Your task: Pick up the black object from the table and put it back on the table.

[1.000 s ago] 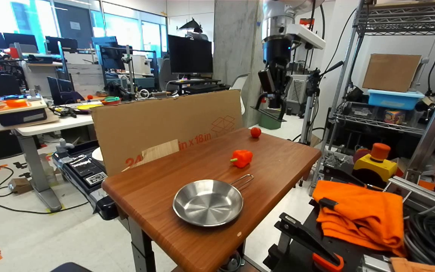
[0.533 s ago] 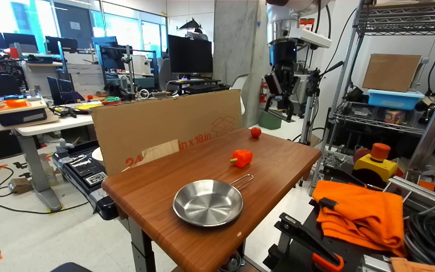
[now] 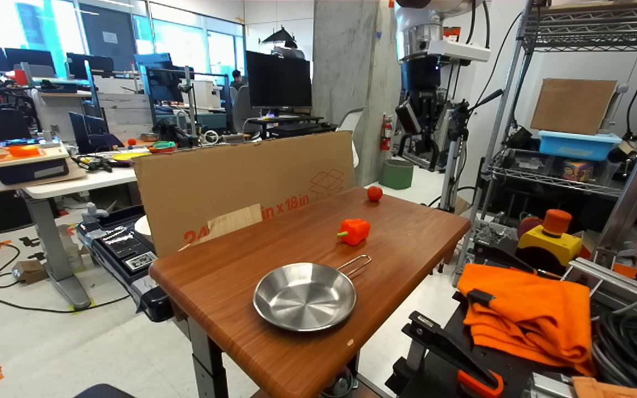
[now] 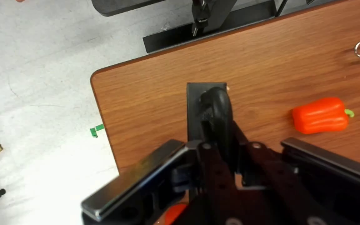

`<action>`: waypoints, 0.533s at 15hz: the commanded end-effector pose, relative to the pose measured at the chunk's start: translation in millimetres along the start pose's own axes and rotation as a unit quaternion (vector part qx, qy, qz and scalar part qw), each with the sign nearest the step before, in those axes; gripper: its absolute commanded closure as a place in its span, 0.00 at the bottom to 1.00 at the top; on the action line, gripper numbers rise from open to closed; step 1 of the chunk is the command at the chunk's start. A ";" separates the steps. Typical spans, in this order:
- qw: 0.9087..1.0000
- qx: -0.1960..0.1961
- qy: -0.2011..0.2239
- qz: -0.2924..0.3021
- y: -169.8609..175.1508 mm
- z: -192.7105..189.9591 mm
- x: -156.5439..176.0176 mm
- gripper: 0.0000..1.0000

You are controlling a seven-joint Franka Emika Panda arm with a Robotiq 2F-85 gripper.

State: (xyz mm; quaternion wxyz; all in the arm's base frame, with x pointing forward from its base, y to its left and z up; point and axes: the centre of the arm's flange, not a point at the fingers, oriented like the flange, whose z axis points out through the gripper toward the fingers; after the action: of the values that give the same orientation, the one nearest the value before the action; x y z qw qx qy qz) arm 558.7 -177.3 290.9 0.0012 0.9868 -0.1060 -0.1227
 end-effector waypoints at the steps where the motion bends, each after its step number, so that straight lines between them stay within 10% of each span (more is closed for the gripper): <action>1: 1.000 -0.016 0.012 -0.003 2.9 -9.0 5.1 0.96; 8: 0.999 -0.011 0.026 -0.023 8.7 -12.7 7.6 0.96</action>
State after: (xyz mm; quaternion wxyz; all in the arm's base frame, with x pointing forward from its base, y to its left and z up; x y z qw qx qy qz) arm 564.0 -181.5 298.6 0.0118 0.9884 -0.0993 -0.1140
